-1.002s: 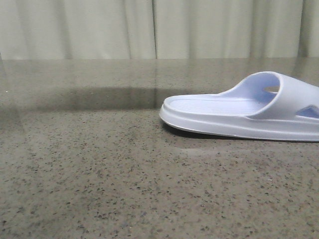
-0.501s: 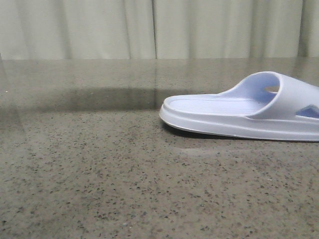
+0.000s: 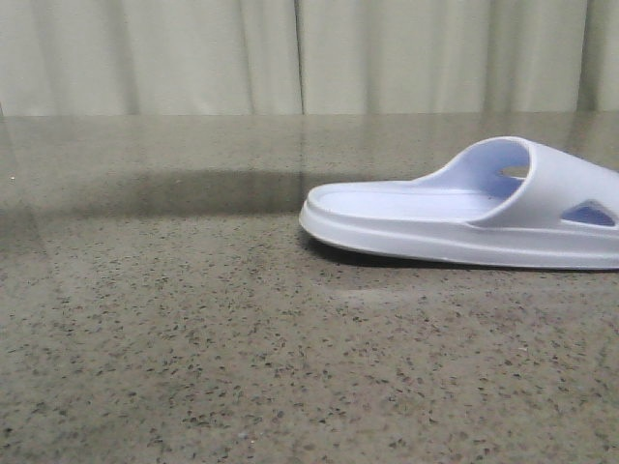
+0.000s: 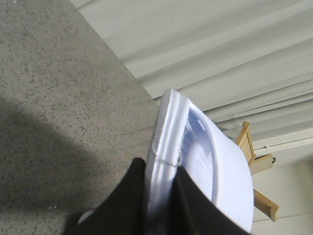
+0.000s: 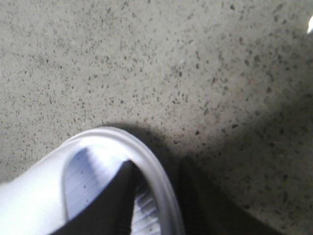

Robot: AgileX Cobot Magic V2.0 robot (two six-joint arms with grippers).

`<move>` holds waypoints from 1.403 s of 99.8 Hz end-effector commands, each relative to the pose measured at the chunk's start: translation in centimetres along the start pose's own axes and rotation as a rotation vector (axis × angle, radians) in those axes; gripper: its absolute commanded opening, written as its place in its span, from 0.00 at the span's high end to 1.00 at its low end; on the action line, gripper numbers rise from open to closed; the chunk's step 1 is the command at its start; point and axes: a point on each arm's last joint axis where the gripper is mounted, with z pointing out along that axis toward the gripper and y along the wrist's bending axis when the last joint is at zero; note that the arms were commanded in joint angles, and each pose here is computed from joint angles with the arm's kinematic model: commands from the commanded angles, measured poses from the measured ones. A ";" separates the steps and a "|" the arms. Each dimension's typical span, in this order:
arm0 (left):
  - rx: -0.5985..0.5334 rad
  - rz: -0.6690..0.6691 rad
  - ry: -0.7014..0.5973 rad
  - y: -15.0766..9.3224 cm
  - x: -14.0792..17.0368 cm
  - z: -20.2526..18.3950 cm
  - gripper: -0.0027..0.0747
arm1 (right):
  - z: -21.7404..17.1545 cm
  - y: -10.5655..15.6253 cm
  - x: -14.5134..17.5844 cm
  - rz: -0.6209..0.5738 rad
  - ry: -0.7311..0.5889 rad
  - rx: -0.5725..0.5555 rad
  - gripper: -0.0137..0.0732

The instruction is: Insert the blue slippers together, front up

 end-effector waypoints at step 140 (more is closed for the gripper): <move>0.098 -0.016 0.000 -1.8 -0.1 -0.4 0.94 | -19.3 7.2 -3.5 -0.197 -0.542 -0.475 0.97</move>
